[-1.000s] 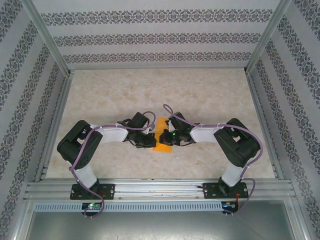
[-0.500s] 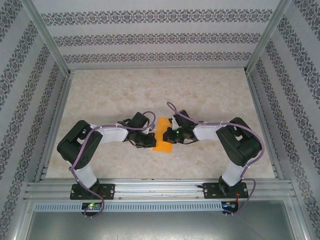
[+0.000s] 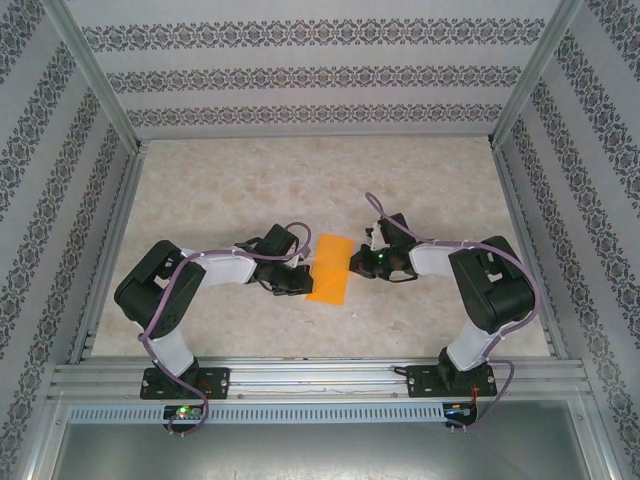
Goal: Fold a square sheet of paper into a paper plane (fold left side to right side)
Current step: Fold the triangle a second time at the center of the table, then turn over the paper at the center of the table.
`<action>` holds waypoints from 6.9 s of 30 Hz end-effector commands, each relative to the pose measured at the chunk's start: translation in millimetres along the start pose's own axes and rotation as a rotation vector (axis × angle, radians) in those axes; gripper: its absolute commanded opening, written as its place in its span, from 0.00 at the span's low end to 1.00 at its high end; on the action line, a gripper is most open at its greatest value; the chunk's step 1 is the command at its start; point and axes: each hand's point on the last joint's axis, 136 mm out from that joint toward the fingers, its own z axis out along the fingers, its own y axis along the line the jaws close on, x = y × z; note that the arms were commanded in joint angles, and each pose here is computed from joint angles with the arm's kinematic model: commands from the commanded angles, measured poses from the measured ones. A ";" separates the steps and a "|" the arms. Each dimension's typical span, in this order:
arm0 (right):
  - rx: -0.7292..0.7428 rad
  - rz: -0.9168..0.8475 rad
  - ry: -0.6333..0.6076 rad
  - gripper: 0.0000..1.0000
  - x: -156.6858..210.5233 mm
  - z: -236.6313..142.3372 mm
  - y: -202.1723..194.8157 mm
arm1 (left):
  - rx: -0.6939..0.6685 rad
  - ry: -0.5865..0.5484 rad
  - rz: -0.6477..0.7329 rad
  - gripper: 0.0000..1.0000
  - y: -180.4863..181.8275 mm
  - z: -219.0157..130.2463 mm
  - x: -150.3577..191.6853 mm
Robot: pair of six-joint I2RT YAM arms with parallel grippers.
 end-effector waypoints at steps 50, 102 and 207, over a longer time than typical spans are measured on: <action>0.164 0.051 0.133 0.00 48.5 31.5 -14.7 | 0.049 0.032 0.085 0.00 -52.6 5.8 -17.4; 0.249 0.074 0.181 0.00 56.3 30.7 -39.8 | -0.211 0.195 0.202 0.00 15.7 14.9 35.5; -0.239 -0.077 -0.026 0.49 16.0 9.8 75.2 | 0.128 -0.286 0.074 0.02 -27.9 -35.7 -62.4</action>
